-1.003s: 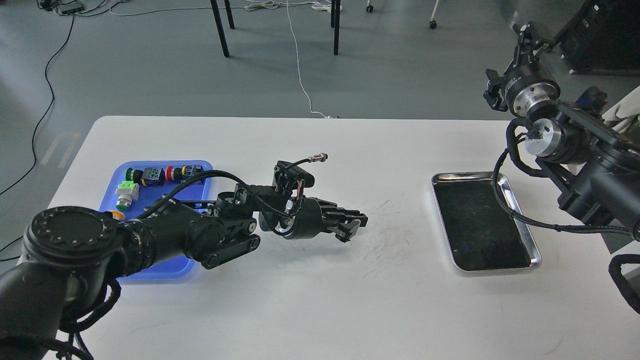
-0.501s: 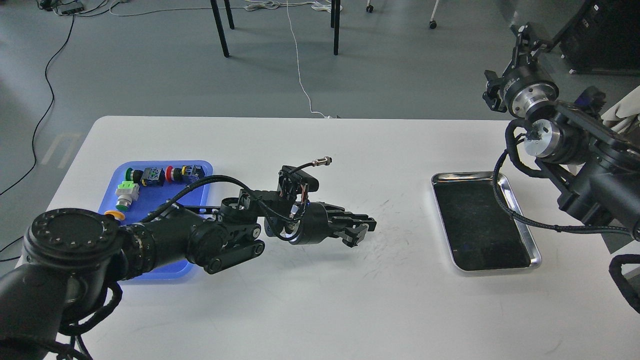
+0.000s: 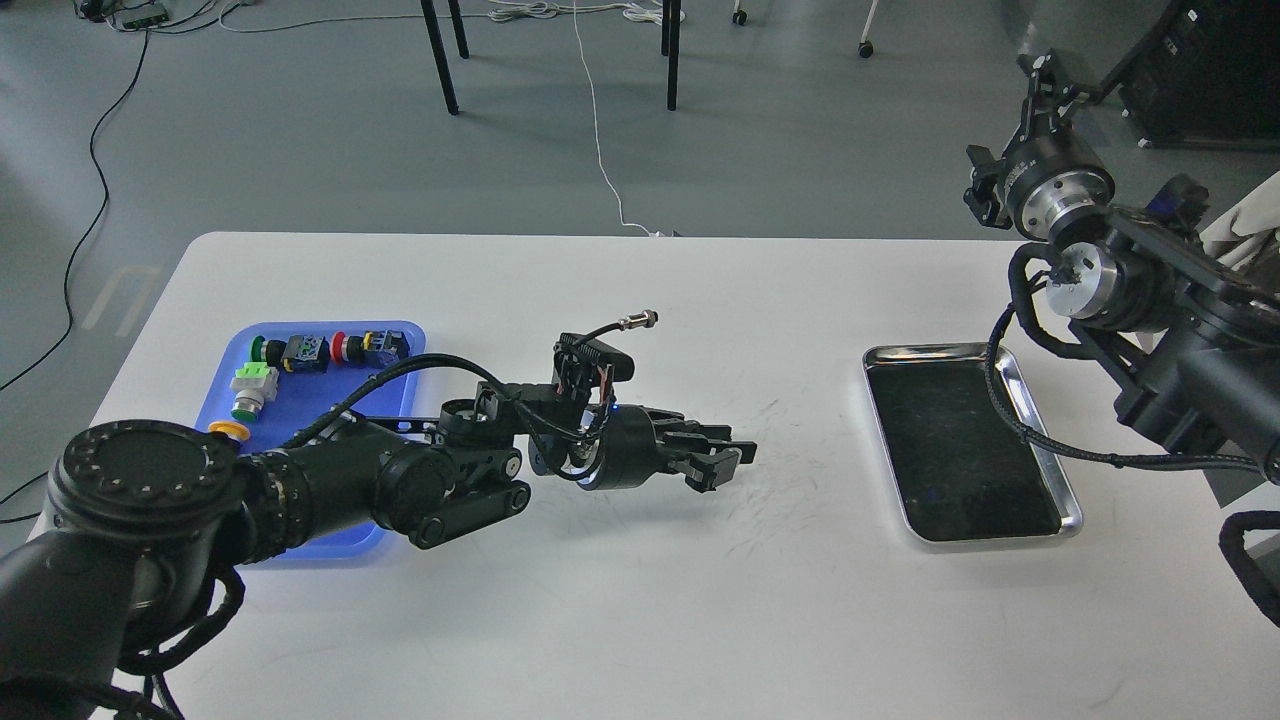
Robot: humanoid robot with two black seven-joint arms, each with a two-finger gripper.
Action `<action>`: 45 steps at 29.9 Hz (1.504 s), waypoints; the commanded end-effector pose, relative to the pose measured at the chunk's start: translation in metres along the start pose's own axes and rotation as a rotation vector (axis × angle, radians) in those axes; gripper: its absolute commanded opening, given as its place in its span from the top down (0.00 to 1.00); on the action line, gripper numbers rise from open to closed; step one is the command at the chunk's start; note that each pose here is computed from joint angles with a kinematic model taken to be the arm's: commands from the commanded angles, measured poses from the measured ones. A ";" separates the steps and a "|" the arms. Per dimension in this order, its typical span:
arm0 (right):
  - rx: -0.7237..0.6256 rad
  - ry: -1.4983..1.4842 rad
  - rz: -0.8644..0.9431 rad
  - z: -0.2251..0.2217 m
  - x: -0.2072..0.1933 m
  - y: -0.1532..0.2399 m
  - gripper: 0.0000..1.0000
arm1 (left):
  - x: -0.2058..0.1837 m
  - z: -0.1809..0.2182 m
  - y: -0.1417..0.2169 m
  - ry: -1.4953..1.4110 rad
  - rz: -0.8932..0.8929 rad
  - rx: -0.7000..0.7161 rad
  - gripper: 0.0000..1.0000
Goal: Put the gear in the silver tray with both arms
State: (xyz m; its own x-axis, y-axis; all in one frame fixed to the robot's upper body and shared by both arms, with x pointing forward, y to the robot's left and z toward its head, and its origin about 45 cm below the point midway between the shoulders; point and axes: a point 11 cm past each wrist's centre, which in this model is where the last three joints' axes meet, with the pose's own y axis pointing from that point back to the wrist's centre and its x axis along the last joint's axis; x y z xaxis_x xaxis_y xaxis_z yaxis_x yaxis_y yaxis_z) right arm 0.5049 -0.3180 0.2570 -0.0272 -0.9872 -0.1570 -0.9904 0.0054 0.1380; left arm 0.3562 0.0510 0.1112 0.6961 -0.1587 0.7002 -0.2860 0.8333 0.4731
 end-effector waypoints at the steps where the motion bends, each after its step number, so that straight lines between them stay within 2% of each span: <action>1: -0.014 0.019 -0.028 0.003 -0.004 0.001 0.01 | 0.016 0.002 0.000 0.045 0.051 -0.005 0.52; 5: -0.032 0.032 -0.054 0.009 -0.005 0.004 0.01 | 0.042 0.006 0.001 0.077 0.116 -0.015 0.44; 10: -0.092 0.142 -0.183 0.023 -0.009 0.014 0.01 | 0.074 0.011 0.005 0.157 0.226 -0.036 0.36; 14: -0.110 0.196 -0.245 0.027 -0.013 0.021 0.01 | 0.085 0.012 0.006 0.166 0.262 -0.041 0.27; 22: -0.124 0.425 -0.303 0.024 -0.013 0.022 0.02 | 0.124 -0.027 0.038 0.306 0.459 0.040 0.04; 30: -0.097 0.478 -0.316 0.010 -0.012 0.021 0.02 | 0.137 -0.073 0.082 0.390 0.609 0.148 0.02; 37: -0.067 0.756 -0.417 0.010 -0.027 0.023 0.02 | 0.147 -0.122 0.134 0.466 0.750 0.288 0.02; 45: -0.049 0.942 -0.581 0.011 -0.055 0.031 0.02 | 0.140 -0.142 0.164 0.680 0.741 0.247 0.02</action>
State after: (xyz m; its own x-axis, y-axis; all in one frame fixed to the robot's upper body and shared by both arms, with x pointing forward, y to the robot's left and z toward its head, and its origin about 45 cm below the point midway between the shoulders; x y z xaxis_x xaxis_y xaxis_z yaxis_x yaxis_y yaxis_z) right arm 0.4777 -0.2718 0.2581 0.5350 -0.6162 0.5780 -0.8421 -0.4442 0.3059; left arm 0.5017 0.2329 0.2109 0.4697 0.7182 0.5134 -0.8777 0.4428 0.1834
